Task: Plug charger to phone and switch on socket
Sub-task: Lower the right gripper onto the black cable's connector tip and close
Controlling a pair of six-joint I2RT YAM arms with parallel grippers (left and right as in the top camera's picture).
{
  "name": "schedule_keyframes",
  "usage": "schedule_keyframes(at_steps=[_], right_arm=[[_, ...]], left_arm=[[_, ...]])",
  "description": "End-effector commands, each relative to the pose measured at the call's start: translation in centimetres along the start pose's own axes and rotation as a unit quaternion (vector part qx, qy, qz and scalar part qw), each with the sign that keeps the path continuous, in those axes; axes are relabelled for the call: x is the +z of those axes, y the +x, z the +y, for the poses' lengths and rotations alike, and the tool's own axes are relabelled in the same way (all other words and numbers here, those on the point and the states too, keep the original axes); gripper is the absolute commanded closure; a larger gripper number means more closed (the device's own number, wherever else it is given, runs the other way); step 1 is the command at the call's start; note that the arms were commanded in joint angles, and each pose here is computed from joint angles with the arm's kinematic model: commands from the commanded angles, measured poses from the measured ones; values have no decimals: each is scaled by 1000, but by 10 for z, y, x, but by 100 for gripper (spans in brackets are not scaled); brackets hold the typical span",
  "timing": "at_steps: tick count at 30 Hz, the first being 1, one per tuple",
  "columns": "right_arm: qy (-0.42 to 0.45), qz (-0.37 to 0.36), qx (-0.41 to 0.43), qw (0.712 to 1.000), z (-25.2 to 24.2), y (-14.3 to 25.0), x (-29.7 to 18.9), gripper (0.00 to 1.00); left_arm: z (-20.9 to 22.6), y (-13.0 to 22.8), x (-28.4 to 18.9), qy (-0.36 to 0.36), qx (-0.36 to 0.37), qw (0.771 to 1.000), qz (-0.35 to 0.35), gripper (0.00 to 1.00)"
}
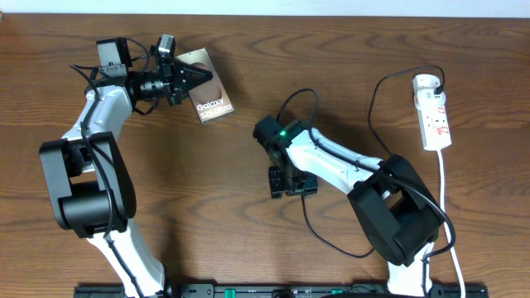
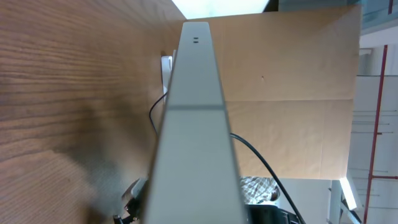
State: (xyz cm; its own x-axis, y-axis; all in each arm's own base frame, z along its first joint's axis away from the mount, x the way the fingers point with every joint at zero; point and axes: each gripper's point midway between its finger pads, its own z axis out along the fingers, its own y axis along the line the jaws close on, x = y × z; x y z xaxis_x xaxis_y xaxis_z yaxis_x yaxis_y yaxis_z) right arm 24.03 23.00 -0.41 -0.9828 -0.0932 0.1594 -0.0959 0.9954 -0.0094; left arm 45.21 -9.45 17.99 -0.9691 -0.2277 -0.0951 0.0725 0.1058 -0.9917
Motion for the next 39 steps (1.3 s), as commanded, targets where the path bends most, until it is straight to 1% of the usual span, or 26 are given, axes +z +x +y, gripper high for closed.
schedule_keyframes(at_steps=[1,3,13,15,17,20,27,33,39], right_arm=[[43,13,14,999,-17,10,21,49],[41,14,14,999,-17,11,23,56],[37,27,15,999,-18,18,27,56],[37,27,15,999,-18,18,27,57],[36,27,15,999,-17,18,27,66],[35,28,15,999,-17,18,27,75],[35,28,15,999,-17,18,27,79],[35,28,15,999,-17,18,27,91],[32,30,16,999,-16,19,27,99]], left_arm=[[-13,5,-3,23,16,1000,10,93],[-13,5,-3,23,16,1000,10,93],[-13,5,-3,23,14,1000,10,93],[-13,5,-3,23,14,1000,10,93],[-13,5,-3,23,14,1000,10,93],[-13,5,-3,23,14,1000,10,93],[-13,5,-3,23,14,1000,10,93],[-13,5,-3,23,14,1000,10,93],[-12,6,-3,22,10,1000,11,93]])
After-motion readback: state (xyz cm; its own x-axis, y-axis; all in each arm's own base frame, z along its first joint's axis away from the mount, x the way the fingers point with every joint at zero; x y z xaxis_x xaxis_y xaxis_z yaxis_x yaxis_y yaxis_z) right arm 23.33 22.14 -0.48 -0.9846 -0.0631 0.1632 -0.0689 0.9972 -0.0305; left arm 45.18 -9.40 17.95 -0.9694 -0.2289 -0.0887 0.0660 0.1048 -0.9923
